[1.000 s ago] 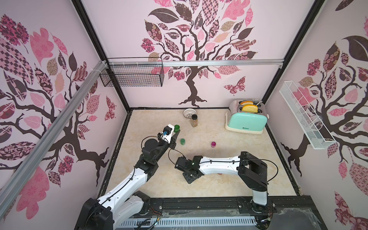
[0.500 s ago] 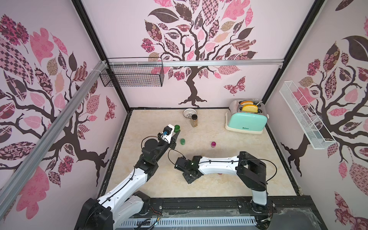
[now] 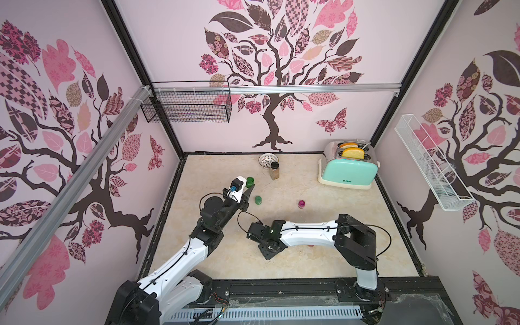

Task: Close the paint jar lid
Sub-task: Pick up the lid from the center of the board.

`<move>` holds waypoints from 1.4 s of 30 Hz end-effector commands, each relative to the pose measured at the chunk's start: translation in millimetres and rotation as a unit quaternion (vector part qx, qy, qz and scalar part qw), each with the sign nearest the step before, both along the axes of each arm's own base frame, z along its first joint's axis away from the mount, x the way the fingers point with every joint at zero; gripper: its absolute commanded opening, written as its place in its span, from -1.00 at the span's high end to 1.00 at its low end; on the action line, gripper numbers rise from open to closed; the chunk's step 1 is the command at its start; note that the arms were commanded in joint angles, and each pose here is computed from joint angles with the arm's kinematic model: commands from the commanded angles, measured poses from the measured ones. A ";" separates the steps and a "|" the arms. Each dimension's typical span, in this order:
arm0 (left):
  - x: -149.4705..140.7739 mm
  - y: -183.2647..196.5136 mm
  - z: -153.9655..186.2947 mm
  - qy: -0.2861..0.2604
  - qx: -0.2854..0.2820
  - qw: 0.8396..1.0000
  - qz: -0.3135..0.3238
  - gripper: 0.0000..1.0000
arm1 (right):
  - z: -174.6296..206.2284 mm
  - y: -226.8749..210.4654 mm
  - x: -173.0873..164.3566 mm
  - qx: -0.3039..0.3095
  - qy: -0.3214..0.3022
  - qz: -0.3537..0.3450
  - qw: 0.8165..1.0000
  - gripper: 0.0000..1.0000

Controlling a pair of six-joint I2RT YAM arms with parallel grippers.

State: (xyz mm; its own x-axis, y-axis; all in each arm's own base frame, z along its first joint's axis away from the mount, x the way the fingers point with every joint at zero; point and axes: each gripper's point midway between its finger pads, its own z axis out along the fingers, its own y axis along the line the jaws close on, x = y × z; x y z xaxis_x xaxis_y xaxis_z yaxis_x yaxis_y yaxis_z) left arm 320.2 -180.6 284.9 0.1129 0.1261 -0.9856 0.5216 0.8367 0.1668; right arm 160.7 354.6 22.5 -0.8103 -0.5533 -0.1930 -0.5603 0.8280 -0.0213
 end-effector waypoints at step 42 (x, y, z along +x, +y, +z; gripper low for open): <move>-91.2 -100.7 -20.9 0.045 0.050 0.931 -0.359 0.73 | 286.3 -63.2 74.3 0.236 -0.118 0.025 0.964 0.51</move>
